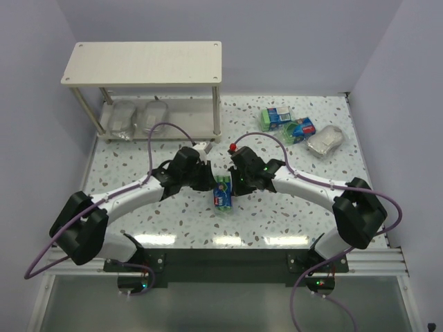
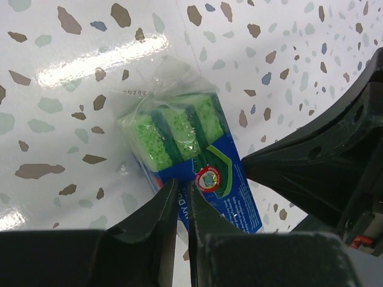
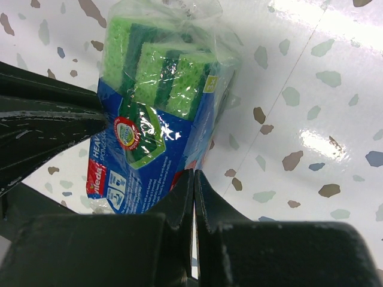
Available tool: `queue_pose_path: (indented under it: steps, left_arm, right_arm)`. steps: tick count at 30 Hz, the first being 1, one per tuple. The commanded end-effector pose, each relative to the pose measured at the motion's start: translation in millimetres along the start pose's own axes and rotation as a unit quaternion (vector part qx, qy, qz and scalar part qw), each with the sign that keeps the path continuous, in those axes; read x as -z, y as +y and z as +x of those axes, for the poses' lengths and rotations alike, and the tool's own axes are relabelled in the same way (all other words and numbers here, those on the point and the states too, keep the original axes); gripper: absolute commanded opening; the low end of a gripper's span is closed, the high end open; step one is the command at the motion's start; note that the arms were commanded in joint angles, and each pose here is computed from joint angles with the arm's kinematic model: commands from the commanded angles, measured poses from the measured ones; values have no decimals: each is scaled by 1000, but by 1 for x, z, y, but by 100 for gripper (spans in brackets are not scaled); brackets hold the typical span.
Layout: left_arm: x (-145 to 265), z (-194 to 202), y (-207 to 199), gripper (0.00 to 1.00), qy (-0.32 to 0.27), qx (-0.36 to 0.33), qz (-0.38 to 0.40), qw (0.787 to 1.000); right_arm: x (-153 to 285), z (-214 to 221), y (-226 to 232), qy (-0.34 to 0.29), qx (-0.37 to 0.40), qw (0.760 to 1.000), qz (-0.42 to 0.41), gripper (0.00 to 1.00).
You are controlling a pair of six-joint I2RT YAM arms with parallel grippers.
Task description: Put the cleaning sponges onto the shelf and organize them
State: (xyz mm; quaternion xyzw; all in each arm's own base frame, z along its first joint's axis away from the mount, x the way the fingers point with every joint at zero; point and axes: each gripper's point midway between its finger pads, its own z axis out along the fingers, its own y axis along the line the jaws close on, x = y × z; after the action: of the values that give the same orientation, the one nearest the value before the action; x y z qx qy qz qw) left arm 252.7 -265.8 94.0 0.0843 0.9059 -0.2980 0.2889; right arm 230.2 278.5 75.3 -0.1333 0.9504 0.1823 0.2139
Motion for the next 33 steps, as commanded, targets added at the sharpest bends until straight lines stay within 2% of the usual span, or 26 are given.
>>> queue_pose_path:
  steps: [1, 11, 17, 21, 23, 25, 33]
  left_arm:
    - [-2, 8, 8, 16, 6, -22, -13, 1000]
    - [9, 64, 73, 13, 61, -20, -129, 990]
    - [22, 71, 93, 11, 58, -7, -184, 981]
    - [33, 43, 66, 9, 9, -4, -136, 991]
    - [38, 16, 32, 10, -32, -7, -66, 997]
    - [40, -4, 3, 11, -48, -19, -10, 999]
    - [11, -13, -34, 11, -15, -59, 31, 998]
  right_arm:
    - [9, -20, 14, -32, 2, 999, -24, 0]
    - [15, -21, 17, -33, 0, 999, -29, 0]
    - [20, -20, 14, -36, 0, 999, -25, 0]
    - [17, -14, 12, -24, 4, 999, -23, 0]
    - [13, -11, 10, -18, 3, 1000, -21, 0]
    - [11, -10, 12, -18, 2, 1000, -23, 0]
    - [10, -9, 8, -20, -2, 1000, -15, 0]
